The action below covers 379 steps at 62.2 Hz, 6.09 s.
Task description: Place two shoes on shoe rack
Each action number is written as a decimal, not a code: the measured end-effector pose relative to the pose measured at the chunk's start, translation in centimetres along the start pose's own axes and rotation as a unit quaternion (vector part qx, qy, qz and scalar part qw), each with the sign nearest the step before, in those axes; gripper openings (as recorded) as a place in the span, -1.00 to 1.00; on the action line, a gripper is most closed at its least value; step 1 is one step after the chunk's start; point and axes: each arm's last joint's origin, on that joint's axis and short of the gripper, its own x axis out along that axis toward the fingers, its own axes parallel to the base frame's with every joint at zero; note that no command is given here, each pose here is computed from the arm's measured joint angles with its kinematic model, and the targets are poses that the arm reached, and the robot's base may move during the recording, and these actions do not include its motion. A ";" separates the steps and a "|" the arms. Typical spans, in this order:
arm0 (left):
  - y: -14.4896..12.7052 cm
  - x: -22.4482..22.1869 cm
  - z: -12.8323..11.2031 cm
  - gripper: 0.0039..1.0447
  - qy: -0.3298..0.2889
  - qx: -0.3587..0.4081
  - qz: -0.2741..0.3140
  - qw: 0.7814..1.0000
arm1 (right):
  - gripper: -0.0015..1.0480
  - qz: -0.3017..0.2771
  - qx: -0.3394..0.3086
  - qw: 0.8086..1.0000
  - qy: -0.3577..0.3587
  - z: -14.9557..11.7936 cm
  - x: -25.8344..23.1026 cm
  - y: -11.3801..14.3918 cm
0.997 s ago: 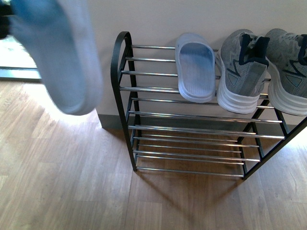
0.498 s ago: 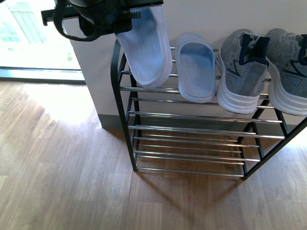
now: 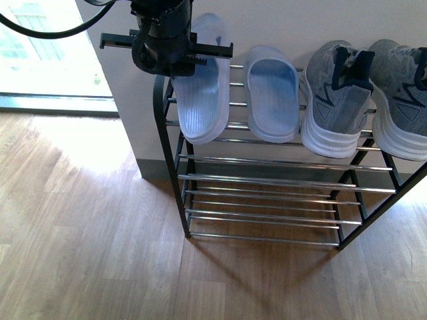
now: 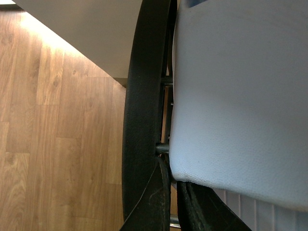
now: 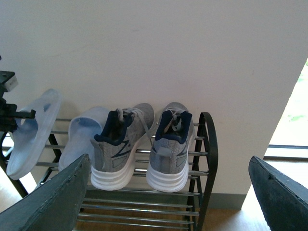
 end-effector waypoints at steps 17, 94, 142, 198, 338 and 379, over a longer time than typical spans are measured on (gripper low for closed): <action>-0.8 -0.2 0.2 -0.22 -0.013 0.023 -0.004 1.000 | 0.82 0.000 0.000 1.000 0.000 0.0 0.0 0.0; 13.0 -30.0 -13.7 0.83 -0.253 -0.145 0.161 0.943 | 0.82 0.000 0.000 1.000 0.000 0.0 0.0 0.0; 18.1 -27.5 -22.5 -0.98 -0.426 -0.052 -0.010 0.903 | 0.82 0.001 0.000 1.000 0.000 0.0 0.0 0.0; 19.1 -27.1 -26.4 -0.98 -0.427 -0.050 -0.008 0.903 | 0.82 0.001 0.000 1.000 0.000 0.0 0.0 0.0; 19.1 -27.1 -26.4 0.83 -0.426 -0.050 -0.007 0.903 | 0.82 0.002 0.000 1.000 0.000 0.0 0.0 0.0; 19.1 -27.1 -26.4 0.83 -0.426 -0.050 -0.007 0.903 | 0.82 0.001 0.000 1.000 0.000 0.0 0.0 0.0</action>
